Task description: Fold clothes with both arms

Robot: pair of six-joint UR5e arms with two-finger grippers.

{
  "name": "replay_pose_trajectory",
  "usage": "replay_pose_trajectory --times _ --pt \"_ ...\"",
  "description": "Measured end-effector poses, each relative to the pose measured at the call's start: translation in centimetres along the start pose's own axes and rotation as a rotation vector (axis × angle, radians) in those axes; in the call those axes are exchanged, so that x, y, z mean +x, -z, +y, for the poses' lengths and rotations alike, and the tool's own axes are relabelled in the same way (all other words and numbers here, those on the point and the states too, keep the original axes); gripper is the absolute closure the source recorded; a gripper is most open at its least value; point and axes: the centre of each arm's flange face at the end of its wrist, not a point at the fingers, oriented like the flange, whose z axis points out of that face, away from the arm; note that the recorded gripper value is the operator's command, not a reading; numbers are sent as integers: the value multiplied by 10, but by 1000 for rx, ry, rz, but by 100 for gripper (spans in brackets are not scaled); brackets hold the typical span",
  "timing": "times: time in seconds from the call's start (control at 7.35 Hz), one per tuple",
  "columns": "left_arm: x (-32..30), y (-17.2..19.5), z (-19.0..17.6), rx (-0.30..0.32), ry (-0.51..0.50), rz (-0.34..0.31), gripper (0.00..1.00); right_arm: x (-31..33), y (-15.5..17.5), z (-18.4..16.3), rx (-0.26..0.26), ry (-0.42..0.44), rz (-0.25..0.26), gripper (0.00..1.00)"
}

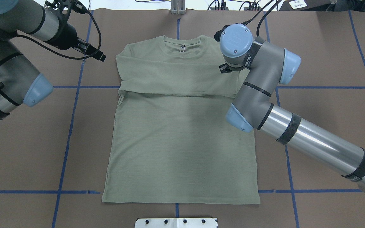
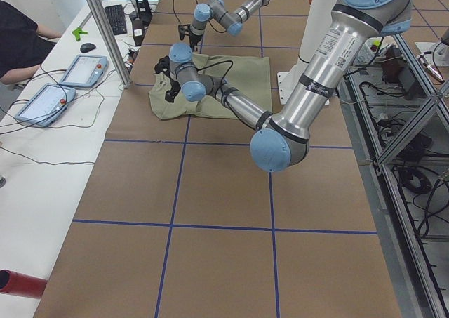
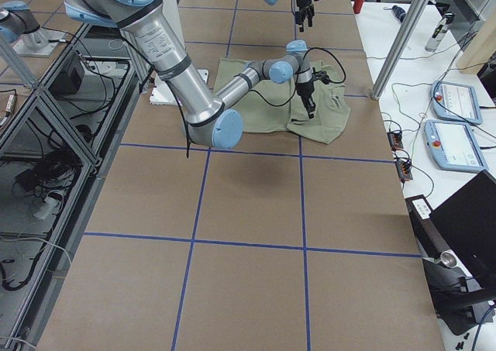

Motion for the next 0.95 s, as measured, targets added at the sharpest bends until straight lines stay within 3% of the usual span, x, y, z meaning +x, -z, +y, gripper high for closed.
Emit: replay_pose_trajectory --times 0.14,0.27,0.54,0.82,0.95 --pt "1 1 0 2 -1 1 0 -1 -3 1 15 -4 -8 0" --pt "1 4 1 6 2 1 0 -2 1 -1 20 -46 -60 0" --pt "5 23 33 17 123 9 0 8 20 20 -25 -235 -264 0" --pt "48 48 88 26 278 53 0 36 62 105 -59 -392 -387 0" --pt "86 45 122 27 350 62 0 39 85 158 -81 -461 -422 0"
